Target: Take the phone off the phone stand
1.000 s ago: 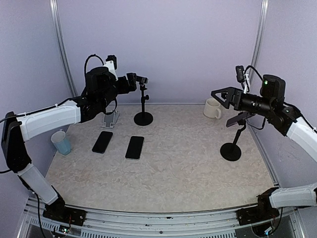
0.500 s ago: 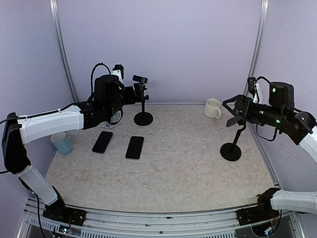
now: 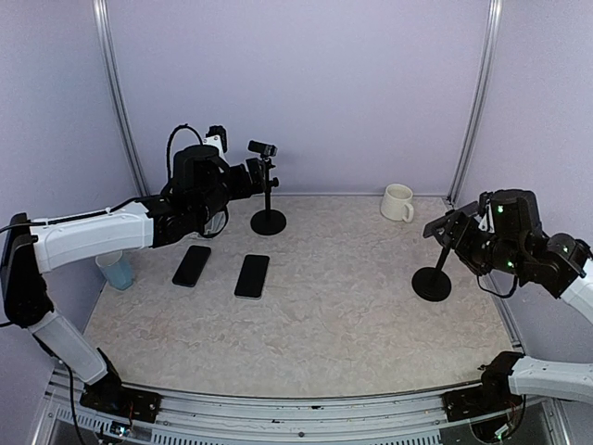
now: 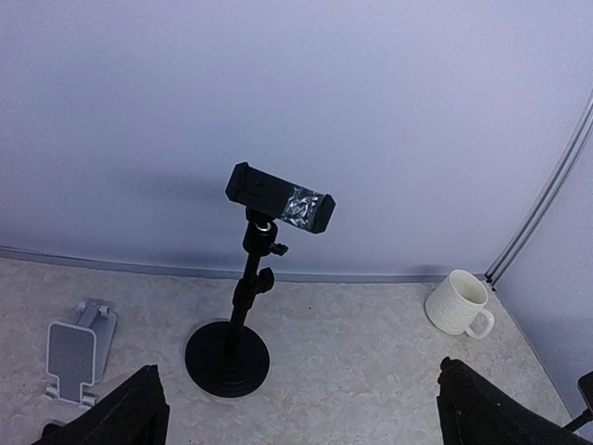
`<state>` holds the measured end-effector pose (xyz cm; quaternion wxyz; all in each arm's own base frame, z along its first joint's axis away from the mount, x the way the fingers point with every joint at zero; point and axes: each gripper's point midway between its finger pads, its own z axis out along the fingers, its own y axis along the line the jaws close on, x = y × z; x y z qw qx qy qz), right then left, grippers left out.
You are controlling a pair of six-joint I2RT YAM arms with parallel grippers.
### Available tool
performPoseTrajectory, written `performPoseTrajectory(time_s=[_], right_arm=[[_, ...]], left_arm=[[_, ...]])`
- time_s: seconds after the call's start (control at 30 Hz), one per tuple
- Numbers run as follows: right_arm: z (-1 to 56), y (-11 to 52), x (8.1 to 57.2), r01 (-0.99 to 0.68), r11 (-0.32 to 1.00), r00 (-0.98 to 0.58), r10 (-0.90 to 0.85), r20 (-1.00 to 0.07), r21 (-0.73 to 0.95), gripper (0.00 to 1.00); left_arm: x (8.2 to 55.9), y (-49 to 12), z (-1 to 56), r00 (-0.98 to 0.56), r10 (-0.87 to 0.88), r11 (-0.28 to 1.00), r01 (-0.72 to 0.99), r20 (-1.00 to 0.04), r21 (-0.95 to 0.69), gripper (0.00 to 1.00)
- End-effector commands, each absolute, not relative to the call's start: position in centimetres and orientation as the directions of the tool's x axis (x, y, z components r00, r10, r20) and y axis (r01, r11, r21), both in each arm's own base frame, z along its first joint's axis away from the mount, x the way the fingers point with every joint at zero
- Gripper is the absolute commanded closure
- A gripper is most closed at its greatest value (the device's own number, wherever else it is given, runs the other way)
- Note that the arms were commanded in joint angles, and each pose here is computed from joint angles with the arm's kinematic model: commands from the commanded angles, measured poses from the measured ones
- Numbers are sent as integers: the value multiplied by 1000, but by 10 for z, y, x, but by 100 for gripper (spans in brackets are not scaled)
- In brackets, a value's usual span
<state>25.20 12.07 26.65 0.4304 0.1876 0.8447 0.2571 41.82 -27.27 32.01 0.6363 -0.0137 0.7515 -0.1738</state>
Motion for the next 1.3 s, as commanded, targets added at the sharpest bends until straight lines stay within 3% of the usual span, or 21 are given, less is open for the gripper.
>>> performPoseTrajectory(time_s=[0.0, 0.33, 0.57, 0.9, 1.27], right_arm=[[260, 103, 263, 249, 746, -459, 652, -603, 618, 18], [259, 85, 281, 398, 695, -338, 718, -609, 598, 20], [269, 80, 290, 408, 688, -291, 721, -629, 600, 27], [261, 81, 307, 424, 628, -279, 776, -565, 653, 36], [248, 75, 321, 444, 591, -266, 805, -530, 674, 39]], left_arm=[[412, -266, 331, -169, -311, 921, 189, -935, -340, 1], [417, -251, 334, -174, -303, 940, 110, -937, -324, 1], [412, -243, 339, -168, -326, 932, 106, -930, -346, 1], [409, -228, 341, -161, -370, 916, 104, -915, -388, 1], [416, -216, 331, -175, -384, 911, 87, -907, -402, 1]])
